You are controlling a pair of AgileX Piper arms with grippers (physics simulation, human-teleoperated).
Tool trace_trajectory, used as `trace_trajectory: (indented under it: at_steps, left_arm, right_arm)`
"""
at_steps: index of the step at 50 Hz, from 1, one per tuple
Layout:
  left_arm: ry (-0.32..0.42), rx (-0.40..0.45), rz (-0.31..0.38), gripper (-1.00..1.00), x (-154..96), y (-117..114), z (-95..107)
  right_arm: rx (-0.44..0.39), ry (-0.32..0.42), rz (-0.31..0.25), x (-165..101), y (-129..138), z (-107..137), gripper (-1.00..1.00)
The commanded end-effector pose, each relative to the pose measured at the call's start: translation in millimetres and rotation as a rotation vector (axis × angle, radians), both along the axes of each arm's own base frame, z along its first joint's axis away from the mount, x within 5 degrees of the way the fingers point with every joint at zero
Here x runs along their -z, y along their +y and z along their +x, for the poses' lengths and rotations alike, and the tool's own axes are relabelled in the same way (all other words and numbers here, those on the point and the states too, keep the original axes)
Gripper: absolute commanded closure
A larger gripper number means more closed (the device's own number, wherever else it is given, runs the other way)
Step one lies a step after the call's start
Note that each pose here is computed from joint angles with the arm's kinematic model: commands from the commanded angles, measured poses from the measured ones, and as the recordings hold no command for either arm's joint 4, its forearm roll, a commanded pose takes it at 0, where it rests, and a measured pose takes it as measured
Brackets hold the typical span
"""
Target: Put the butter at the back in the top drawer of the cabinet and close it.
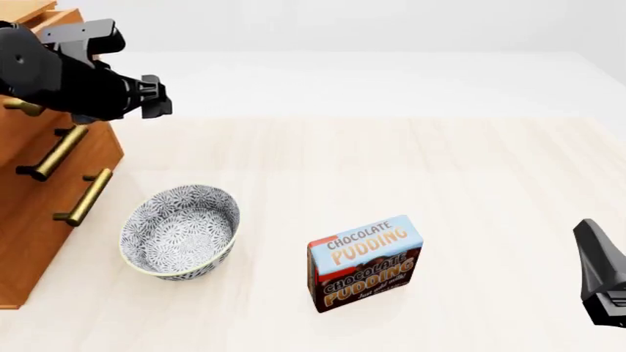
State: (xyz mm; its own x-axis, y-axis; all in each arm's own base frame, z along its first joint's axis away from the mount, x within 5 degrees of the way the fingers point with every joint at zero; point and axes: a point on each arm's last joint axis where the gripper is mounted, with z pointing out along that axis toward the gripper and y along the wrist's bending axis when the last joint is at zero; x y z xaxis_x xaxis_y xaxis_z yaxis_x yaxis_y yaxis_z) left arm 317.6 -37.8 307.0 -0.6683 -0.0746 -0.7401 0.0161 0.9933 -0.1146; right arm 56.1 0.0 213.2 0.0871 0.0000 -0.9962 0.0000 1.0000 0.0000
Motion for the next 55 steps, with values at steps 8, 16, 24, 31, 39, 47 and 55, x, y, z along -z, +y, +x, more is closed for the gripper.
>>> trace_trajectory:
  at_steps: [8, 16, 24, 31, 39, 47, 55]
  left_arm:
    - [-0.001, -0.077, 0.012, -1.0, -3.5, 28.3, -5.8]
    - [0.001, -0.095, 0.011, -1.0, -1.9, 33.6, -8.2]
    - [-0.001, -0.119, 0.011, -1.0, -0.8, 41.0, -11.3]
    - [-0.008, -0.144, 0.007, -1.0, -2.4, 47.4, -16.8]
    - [-0.014, -0.162, 0.008, -1.0, -6.5, 52.9, -21.1]
    - [-0.023, -0.182, 0.009, -1.0, -10.0, 58.6, -26.7]
    - [-0.041, -0.193, 0.005, -1.0, -20.2, 60.3, -37.0]
  right_arm:
    - [0.0, 0.0, 0.0, 0.0, 0.0, 0.0, -1.0]
    - [0.0, 0.0, 0.0, 0.0, 0.0, 0.0, -1.0]
    - [0.0, 0.0, 0.0, 0.0, 0.0, 0.0, -1.0]
    - [0.0, 0.0, 0.0, 0.0, 0.0, 0.0, -1.0]
    - [0.0, 0.0, 0.0, 0.0, 0.0, 0.0, -1.0]
    - [0.0, 0.0, 0.0, 0.0, 0.0, 0.0, -1.0]
    - [0.0, 0.0, 0.0, 0.0, 0.0, 0.0, -1.0]
